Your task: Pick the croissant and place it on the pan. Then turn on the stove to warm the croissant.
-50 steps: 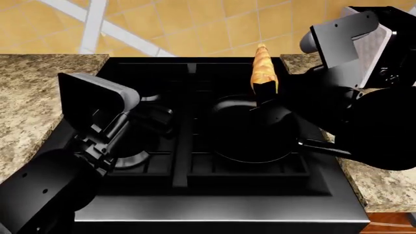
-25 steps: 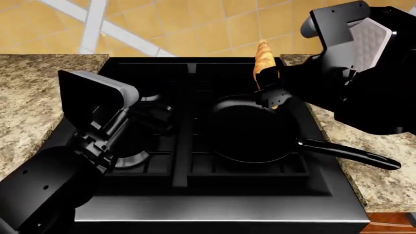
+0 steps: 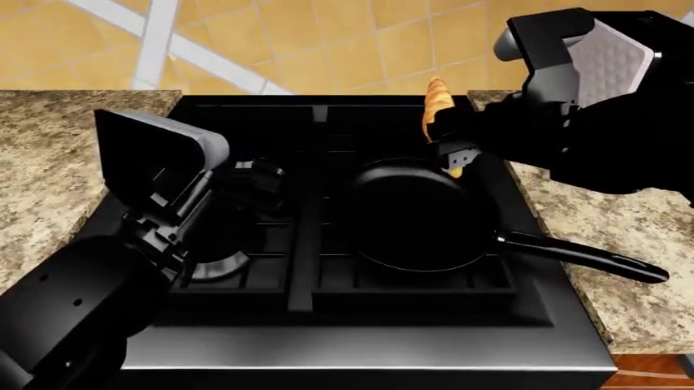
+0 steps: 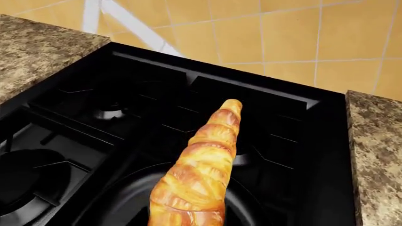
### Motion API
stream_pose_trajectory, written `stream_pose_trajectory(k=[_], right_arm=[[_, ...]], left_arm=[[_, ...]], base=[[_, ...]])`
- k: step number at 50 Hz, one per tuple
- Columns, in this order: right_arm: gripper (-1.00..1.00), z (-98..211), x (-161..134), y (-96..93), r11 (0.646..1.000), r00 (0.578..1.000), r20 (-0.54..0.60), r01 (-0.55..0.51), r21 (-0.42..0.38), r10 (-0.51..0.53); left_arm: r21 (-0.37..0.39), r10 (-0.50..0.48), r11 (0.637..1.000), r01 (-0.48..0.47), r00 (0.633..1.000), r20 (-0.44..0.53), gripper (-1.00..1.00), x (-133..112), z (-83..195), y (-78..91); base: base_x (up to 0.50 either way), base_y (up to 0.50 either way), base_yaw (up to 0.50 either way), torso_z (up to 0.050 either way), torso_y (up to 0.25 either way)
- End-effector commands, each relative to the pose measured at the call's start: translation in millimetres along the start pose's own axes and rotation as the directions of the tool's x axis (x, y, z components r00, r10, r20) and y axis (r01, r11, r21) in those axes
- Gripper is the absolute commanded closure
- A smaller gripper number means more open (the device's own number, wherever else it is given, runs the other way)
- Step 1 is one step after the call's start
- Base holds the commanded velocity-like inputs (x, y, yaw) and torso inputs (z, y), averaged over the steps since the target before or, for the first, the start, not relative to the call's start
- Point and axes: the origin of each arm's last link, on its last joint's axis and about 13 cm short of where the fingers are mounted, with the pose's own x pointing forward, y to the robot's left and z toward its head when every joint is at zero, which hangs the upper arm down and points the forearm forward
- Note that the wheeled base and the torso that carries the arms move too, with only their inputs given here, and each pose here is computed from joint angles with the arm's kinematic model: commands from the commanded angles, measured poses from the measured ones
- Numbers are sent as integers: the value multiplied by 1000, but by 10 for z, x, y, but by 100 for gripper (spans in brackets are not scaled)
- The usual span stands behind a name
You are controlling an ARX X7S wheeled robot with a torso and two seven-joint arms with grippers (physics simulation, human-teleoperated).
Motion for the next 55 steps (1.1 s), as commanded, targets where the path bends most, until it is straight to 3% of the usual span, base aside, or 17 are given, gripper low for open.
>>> stream_pose_trajectory(k=[1,55], right_arm=[[100,73,31,-64,1000,999,-49,-20,-22,19],[100,-325,494,-145,993,974,-198,-95,68,107]], left_arm=[[1,9,1000,-9,1000,6,-100,23,18,11],[1,5,1000,-5,1000,-5,-100,66,-11,14]], base=[[0,0,0,0,0],[0,0,0,0,0]])
